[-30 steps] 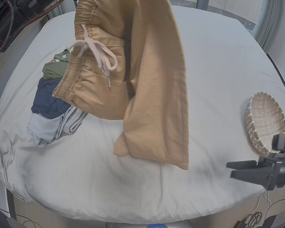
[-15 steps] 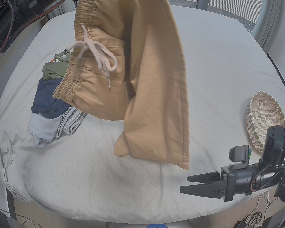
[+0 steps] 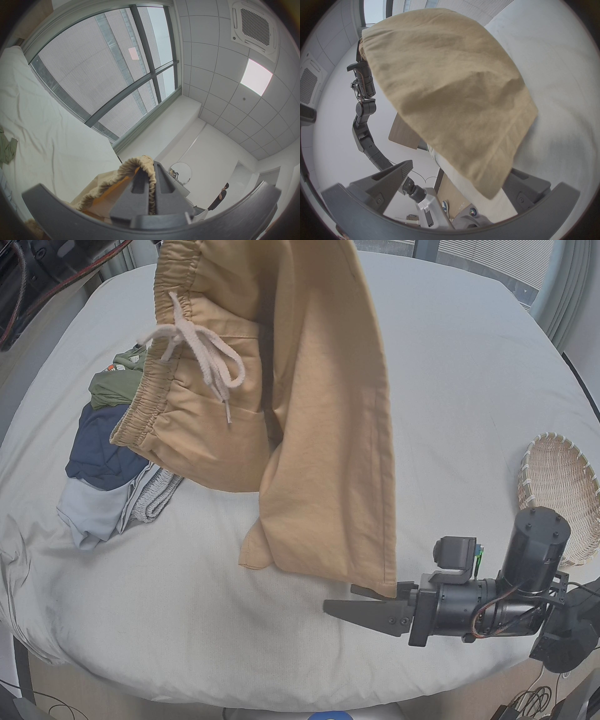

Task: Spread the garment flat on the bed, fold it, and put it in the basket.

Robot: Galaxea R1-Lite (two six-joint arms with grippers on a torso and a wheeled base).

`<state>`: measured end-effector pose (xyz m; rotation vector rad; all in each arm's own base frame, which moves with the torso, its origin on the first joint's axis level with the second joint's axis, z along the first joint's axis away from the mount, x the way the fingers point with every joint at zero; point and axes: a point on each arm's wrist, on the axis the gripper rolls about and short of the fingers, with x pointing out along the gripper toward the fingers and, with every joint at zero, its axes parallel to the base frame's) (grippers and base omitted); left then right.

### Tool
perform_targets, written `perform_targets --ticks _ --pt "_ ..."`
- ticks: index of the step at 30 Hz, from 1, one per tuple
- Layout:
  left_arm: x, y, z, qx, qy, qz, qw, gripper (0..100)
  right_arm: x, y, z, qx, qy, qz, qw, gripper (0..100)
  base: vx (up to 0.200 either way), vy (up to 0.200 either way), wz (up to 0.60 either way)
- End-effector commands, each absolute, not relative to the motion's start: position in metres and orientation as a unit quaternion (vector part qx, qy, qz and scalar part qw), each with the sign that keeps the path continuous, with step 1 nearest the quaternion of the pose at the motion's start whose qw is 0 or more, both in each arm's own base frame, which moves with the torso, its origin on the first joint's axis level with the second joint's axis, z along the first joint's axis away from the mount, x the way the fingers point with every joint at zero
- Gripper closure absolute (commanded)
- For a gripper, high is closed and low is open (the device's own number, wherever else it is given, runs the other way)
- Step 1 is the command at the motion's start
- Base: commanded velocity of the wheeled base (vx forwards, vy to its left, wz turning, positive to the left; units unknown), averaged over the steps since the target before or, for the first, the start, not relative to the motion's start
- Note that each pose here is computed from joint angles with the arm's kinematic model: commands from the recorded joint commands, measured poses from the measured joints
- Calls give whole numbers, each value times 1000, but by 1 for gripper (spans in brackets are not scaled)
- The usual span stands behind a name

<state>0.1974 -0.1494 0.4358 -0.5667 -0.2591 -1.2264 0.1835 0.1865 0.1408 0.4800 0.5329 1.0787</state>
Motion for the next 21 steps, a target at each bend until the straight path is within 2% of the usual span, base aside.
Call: perform_targets --ticks 1,8,12,21 --pt "197 -149 436 -262 -122 -564 773 100 189 196 138 225 245 499 800 0 0 0 0" --pt "200 -150 433 -263 -117 -559 777 100 186 189 156 240 189 496 813 0 0 0 0" --pt "201 -150 433 -264 -117 -559 777 100 180 179 157 236 182 493 817 0 0 0 0" --pt "210 -147 429 -263 -115 -544 789 100 166 169 173 244 153 507 812 0 0 0 0"
